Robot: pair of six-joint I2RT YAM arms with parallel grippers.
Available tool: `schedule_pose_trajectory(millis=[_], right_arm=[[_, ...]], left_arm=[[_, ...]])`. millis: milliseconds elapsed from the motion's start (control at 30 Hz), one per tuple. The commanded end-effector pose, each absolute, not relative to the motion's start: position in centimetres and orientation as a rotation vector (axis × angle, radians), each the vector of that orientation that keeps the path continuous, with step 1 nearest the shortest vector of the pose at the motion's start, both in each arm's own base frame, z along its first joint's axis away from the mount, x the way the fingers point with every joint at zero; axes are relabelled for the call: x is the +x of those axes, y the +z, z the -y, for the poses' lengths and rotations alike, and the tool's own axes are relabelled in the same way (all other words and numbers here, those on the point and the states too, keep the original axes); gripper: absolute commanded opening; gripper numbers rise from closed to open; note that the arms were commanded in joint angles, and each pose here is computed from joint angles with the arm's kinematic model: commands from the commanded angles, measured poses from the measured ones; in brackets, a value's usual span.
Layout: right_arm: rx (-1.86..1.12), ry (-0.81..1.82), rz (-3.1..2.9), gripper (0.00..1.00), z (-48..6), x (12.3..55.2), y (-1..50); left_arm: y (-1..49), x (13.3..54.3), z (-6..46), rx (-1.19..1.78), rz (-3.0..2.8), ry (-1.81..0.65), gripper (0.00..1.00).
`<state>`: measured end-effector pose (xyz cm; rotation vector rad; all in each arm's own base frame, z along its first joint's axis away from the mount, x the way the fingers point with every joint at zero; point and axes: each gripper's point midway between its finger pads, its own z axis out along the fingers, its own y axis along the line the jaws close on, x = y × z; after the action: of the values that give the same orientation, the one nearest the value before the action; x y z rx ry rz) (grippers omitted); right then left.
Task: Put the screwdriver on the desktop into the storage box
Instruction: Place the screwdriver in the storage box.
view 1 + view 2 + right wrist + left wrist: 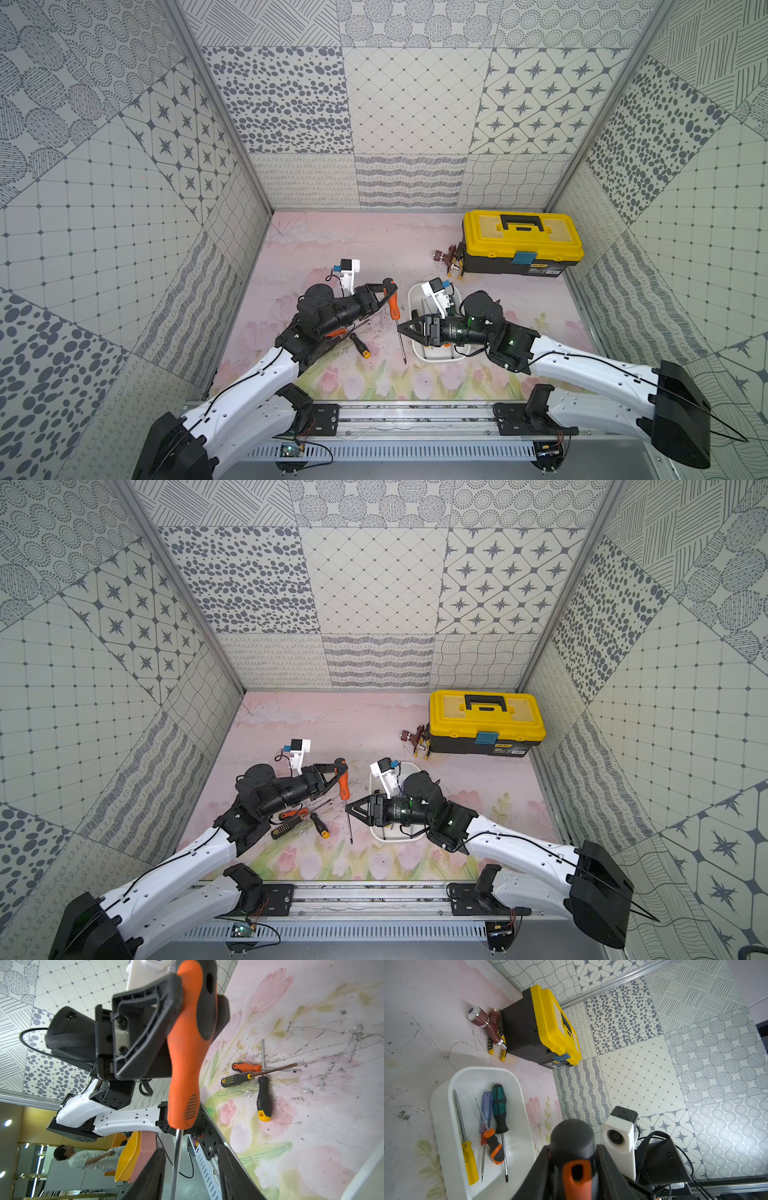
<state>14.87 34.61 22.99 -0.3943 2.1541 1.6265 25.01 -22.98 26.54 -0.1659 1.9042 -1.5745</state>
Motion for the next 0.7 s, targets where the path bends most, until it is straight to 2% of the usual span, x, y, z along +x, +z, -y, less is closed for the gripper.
schedule_pose_trajectory(millis=[0,167,200,300,333,400,467,533,667], right_arm=[[-0.413,1.681,-2.109,0.43,-35.7,14.6,24.1],[-0.43,1.663,-2.122,0.05,-36.3,14.5,23.9],[-0.423,1.644,-2.121,0.0,-36.1,14.7,24.0],[-0.383,1.545,-2.144,0.0,-35.2,15.5,23.8],[-0.378,1.519,-2.146,0.0,-34.9,15.6,23.9],[-0.351,1.432,-2.172,0.0,-34.1,16.2,23.5],[-0.328,1.3,-2.215,0.0,-33.1,16.9,22.7],[-0.303,1.156,-2.267,0.0,-31.9,17.5,21.6],[-0.275,1.002,-2.313,0.0,-30.3,18.1,20.3]], left_arm=[[29.9,24.4,22.8,-0.086,-1.744,-1.627,0.0],[29.7,24.6,22.4,-0.101,-1.751,-1.586,0.0],[29.5,24.7,22.2,-0.116,-1.765,-1.564,0.0],[28.2,25.3,21.8,-0.14,-1.876,-1.426,0.01],[27.8,25.4,21.9,-0.136,-1.921,-1.379,0.13],[27.6,25.3,22.3,-0.093,-1.977,-1.326,0.45],[27.4,24.9,23.0,-0.049,-2.006,-1.314,0.61],[26.8,24.5,23.8,-0.016,-2.047,-1.295,0.71],[25.1,23.7,26.1,0.048,-2.142,-1.322,0.73]])
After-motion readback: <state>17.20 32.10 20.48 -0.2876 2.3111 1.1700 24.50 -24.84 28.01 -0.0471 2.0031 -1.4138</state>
